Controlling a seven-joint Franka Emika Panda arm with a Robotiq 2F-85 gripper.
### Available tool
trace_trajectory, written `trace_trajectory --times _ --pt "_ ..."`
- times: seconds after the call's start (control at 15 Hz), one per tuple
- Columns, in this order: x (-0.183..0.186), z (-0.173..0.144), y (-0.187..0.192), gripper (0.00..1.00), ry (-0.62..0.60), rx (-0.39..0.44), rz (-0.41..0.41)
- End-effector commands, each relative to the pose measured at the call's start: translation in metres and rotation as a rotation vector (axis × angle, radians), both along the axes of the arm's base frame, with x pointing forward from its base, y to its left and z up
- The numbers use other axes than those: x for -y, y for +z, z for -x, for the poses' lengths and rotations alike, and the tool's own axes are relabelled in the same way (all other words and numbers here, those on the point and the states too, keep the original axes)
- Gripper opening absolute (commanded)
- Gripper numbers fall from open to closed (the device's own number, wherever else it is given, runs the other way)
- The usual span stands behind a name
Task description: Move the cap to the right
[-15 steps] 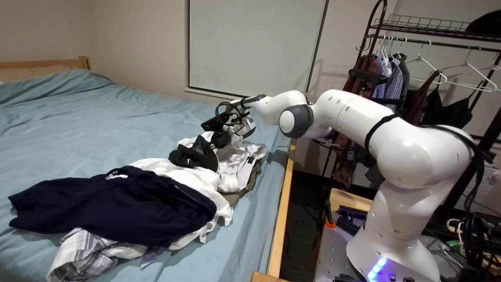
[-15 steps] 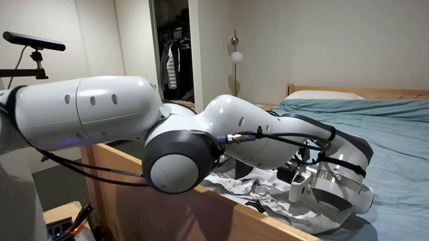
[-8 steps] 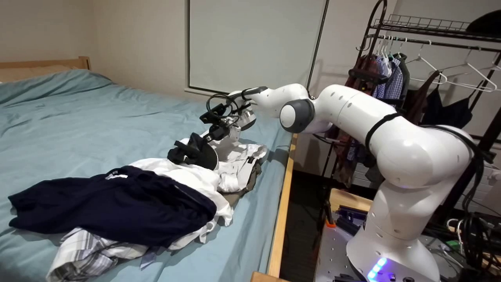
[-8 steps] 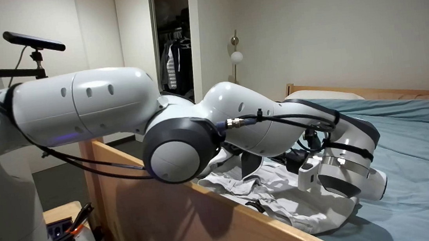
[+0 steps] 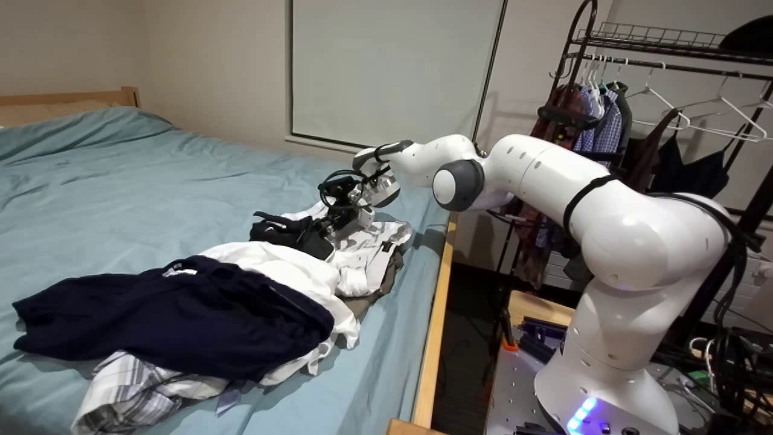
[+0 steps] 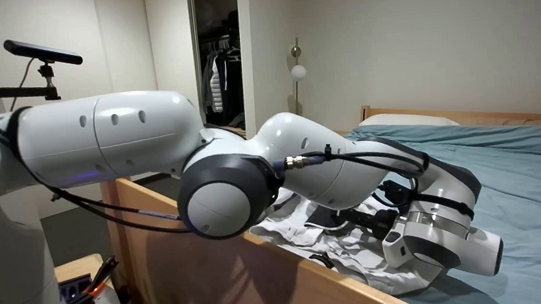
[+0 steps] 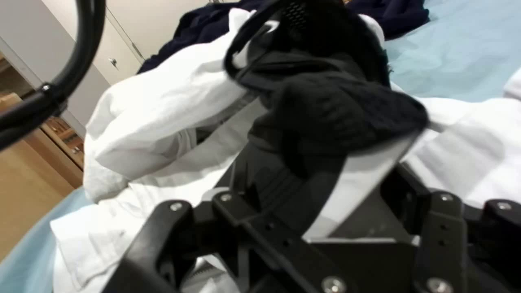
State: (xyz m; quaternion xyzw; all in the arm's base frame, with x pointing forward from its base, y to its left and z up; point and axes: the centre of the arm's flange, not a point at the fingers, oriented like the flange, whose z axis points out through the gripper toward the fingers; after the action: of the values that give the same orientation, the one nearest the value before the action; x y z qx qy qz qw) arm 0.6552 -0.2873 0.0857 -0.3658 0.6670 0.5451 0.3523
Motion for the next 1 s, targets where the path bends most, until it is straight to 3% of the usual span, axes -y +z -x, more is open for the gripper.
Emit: trace_trajectory --times 0.0,0.27,0.73,0.93 --pt "0.021 0.016 -0.006 1.00 -0.045 0.149 0.123" --pt "0.043 0.035 0.003 1.00 -0.038 0.317 0.246" --pt "0.070 0.082 0.081 1.00 0.181 0.530 0.479" --pt "0.090 0.100 0.117 1.00 0.272 0.589 0.497"
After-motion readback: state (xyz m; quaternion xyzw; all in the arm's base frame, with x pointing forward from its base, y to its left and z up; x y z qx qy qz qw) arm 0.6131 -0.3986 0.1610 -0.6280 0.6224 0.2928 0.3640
